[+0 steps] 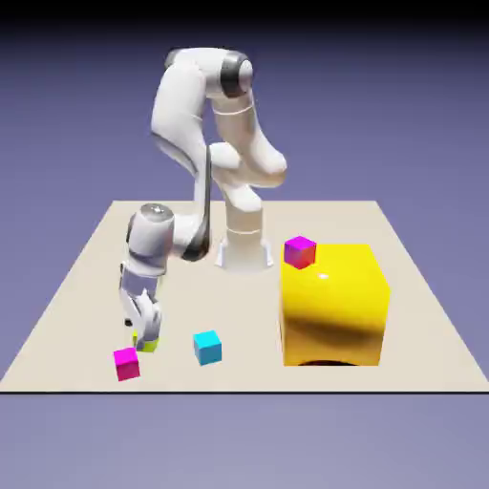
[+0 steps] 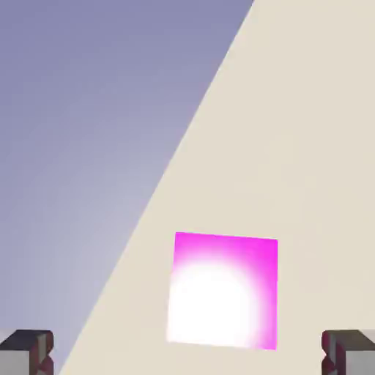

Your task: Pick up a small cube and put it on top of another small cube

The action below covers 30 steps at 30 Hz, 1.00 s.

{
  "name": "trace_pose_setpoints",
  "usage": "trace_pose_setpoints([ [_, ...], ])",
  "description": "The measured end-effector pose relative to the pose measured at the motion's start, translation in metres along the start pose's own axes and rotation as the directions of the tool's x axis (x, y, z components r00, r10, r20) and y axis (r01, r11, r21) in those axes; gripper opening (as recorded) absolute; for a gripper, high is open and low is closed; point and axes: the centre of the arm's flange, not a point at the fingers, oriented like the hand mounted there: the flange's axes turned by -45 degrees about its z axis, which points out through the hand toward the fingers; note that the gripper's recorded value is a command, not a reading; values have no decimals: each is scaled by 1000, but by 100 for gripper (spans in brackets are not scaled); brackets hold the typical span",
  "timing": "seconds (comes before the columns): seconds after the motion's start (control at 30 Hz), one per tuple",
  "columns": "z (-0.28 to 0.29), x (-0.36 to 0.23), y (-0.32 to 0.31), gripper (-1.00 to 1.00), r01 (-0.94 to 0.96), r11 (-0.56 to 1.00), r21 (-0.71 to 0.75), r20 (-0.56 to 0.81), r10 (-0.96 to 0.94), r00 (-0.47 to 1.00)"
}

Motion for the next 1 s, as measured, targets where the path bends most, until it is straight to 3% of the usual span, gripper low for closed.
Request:
trace_pose_setpoints([
  [0.17,63,-4,0,0,-1,1000,0,0,1,1000],
  [0.2,69,-5,0,-100,0,1000,0,0,0,1000],
  [0.27,69,-5,0,-100,0,1000,0,0,0,1000],
  [0.57,-34,-12,-23,-100,-50,999,0,-1,50,999],
  [0.77,-137,-74,-76,-100,-169,986,-5,8,169,986],
  [1.0,-245,-163,-91,-100,-300,953,-37,17,301,954],
])
